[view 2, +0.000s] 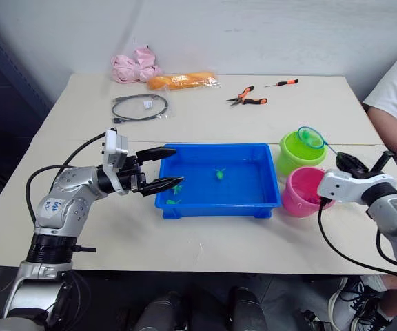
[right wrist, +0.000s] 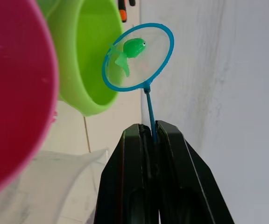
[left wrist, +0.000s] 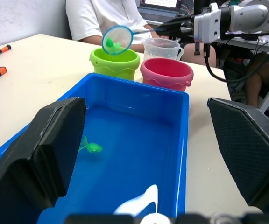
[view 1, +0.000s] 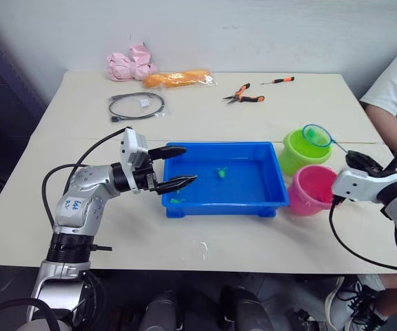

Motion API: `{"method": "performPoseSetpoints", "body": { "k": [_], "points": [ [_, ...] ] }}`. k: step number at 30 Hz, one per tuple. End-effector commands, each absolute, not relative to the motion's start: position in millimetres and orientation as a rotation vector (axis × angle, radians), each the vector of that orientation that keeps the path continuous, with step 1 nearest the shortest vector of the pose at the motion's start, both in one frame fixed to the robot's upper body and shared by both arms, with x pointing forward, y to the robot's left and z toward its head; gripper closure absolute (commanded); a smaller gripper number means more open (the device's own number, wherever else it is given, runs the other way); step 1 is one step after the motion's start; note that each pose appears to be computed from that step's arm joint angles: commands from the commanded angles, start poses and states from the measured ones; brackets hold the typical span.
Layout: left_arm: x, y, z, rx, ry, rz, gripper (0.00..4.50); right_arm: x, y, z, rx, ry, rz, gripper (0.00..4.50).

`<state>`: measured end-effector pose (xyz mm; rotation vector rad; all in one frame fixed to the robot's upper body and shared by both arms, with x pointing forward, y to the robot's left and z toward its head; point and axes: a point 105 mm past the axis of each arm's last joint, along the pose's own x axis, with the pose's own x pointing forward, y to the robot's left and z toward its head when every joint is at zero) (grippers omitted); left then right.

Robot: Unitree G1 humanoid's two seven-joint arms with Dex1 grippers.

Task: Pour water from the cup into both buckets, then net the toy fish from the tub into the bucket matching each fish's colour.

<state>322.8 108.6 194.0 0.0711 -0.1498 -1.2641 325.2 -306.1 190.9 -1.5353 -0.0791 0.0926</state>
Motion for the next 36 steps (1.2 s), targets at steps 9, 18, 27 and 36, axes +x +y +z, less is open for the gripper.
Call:
{"method": "performPoseSetpoints", "body": {
  "k": [9,18,27,36],
  "points": [
    [319,107,205,0.091,-0.204,-1.271,0.04,321,-307,207,-1.524,-0.112,0.068,4.50],
    [320,106,205,0.093,-0.204,-1.275,0.04,320,-323,220,-1.523,-0.115,-0.030,4.50],
    [319,104,205,0.080,-0.210,-1.272,0.04,318,-312,209,-1.527,-0.116,0.051,4.50],
    [318,103,203,0.080,-0.206,-1.277,0.04,316,-313,218,-1.445,-0.152,0.033,4.50]
  ]
}}
